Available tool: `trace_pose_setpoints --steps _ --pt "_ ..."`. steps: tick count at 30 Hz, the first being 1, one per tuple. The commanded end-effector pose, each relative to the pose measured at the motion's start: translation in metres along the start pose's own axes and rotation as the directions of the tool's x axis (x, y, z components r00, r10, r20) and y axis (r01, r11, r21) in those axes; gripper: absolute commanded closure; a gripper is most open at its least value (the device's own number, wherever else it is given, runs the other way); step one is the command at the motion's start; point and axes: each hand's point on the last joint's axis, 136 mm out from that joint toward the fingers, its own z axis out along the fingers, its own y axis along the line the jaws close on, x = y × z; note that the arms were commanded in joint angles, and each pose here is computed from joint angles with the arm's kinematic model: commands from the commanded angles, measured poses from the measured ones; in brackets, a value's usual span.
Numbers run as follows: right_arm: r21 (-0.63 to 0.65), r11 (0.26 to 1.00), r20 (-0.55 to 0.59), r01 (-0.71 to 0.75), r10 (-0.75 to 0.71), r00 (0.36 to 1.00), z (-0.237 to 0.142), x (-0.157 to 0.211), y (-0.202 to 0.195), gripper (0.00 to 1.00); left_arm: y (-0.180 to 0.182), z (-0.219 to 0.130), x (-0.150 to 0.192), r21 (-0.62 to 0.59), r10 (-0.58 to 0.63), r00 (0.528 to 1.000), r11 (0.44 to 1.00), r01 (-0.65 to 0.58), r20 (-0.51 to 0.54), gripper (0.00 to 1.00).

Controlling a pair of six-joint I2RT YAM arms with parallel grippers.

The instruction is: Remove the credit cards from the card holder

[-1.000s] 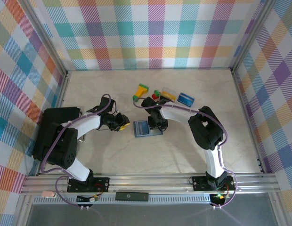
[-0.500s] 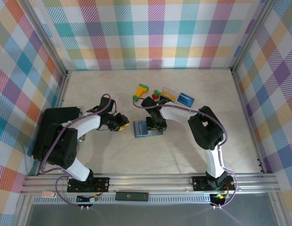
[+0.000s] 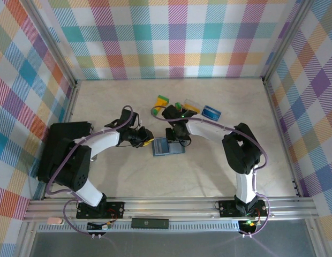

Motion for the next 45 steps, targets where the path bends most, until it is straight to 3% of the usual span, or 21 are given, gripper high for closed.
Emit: trace_pose_setpoints --steps 1,4,16,20,25,30,37,45 --pt "-0.152 0.988 -0.008 0.037 -0.039 0.999 -0.003 -0.003 0.025 0.73 -0.011 0.014 0.003 0.042 -0.020 1.000 0.999 0.021 -0.023 0.82" --pt "-0.174 0.985 -0.051 0.022 -0.032 0.998 0.009 0.000 0.026 0.77 -0.011 0.022 0.005 0.037 -0.025 0.999 0.999 0.026 -0.035 0.83" --pt "-0.194 0.981 -0.171 -0.003 -0.031 0.985 0.044 0.015 0.023 0.75 0.014 0.022 0.001 -0.057 -0.058 0.998 0.997 0.057 -0.007 0.84" --pt "-0.277 0.961 -0.197 -0.014 -0.043 0.979 0.040 0.022 0.038 0.76 0.019 0.013 -0.004 -0.071 -0.062 0.998 0.996 0.063 0.014 0.84" --pt "-0.333 0.942 -0.204 -0.044 -0.027 0.979 0.035 0.021 0.053 0.75 0.027 -0.001 -0.009 -0.091 -0.073 0.996 0.993 0.077 0.048 0.84" --pt "-0.301 0.946 -0.168 -0.118 0.069 0.983 0.028 0.012 0.040 0.74 0.028 -0.005 -0.005 -0.083 -0.079 0.996 0.993 0.083 0.048 0.84" --pt "-0.350 0.930 -0.150 -0.108 0.058 0.987 0.025 0.010 0.029 0.75 0.009 0.009 0.008 -0.057 -0.043 0.999 0.997 0.043 -0.001 0.84" --pt "-0.382 0.918 -0.136 -0.106 0.057 0.989 0.023 0.005 0.025 0.75 0.019 0.023 0.010 -0.099 -0.059 0.998 0.993 0.057 -0.014 0.89"
